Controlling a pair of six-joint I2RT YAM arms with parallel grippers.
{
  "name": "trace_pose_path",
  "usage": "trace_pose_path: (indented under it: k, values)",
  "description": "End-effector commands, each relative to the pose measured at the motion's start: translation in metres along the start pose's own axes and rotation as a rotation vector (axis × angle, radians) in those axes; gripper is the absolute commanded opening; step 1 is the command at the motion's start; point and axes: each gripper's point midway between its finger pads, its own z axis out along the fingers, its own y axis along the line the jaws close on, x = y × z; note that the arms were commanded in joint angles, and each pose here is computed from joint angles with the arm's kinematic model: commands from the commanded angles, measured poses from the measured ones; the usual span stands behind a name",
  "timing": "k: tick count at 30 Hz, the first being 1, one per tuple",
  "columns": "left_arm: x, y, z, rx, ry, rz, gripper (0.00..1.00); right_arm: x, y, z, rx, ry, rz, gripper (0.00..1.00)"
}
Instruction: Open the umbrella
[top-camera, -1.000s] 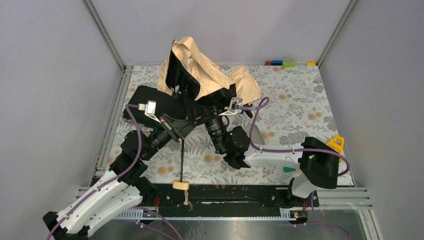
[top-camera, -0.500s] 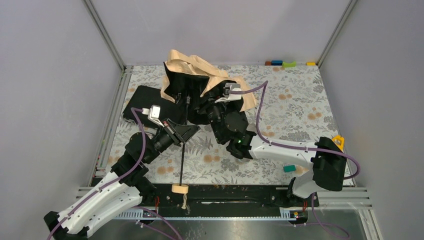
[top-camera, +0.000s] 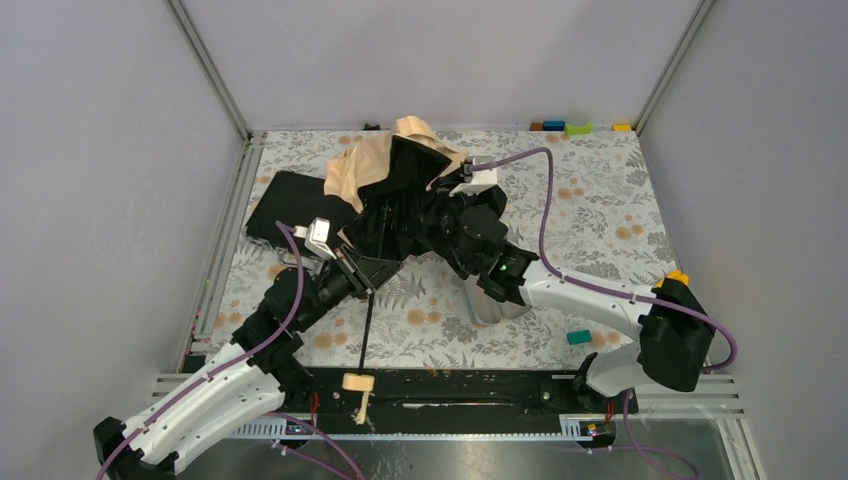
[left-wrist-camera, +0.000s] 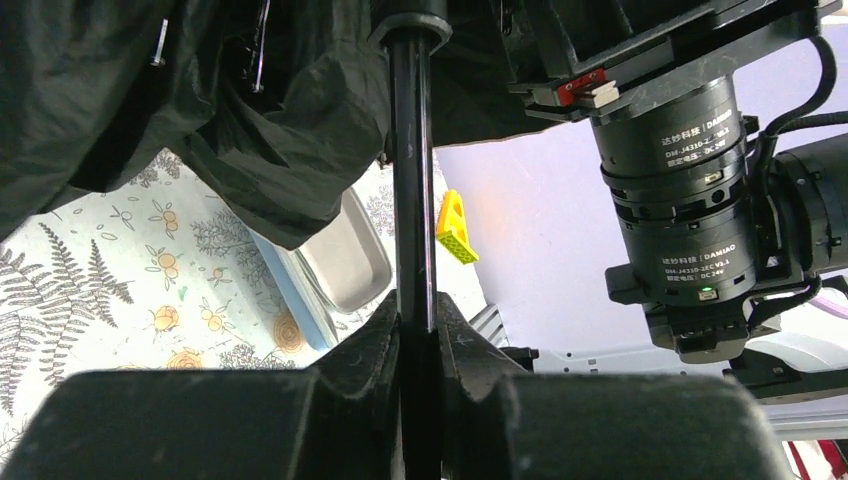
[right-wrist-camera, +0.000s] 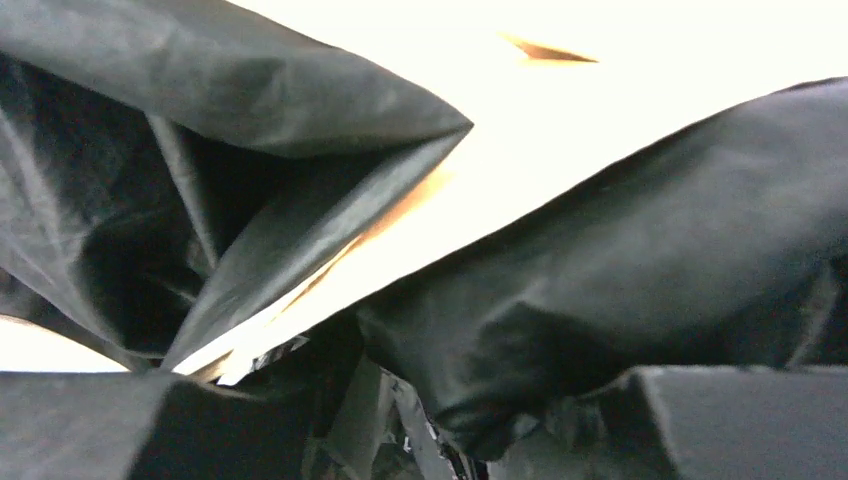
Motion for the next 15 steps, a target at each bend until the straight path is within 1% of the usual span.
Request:
trace_pose_path:
  k: [1,4,7,10,12,15]
  values:
    - [-0.041,-0.063,-0.008,0.248,-0.165,-0.026,0.00,-0.031,-0.077,-0.006,0.243,-0.074,0.006,0.47]
    - [-0.049,-0.060,-0.004,0.227,-0.209,-0.042,0.00,-0.019,-0.071,-0.023,0.159,-0.016,0.084,0.62]
    - [-0.056,-0.052,0.001,0.185,-0.247,-0.038,0.00,-0.003,-0.052,-0.046,0.010,0.044,0.201,0.70]
    - [-0.059,-0.049,0.004,0.168,-0.265,-0.044,0.00,-0.001,-0.033,-0.069,-0.069,0.044,0.213,0.79]
    - [-0.059,-0.049,0.007,0.171,-0.266,-0.055,0.00,-0.002,-0.015,-0.090,-0.112,0.027,0.204,0.82]
    - [-0.060,-0.051,0.008,0.186,-0.270,-0.072,0.00,-0.007,-0.006,-0.110,-0.124,0.000,0.233,0.83]
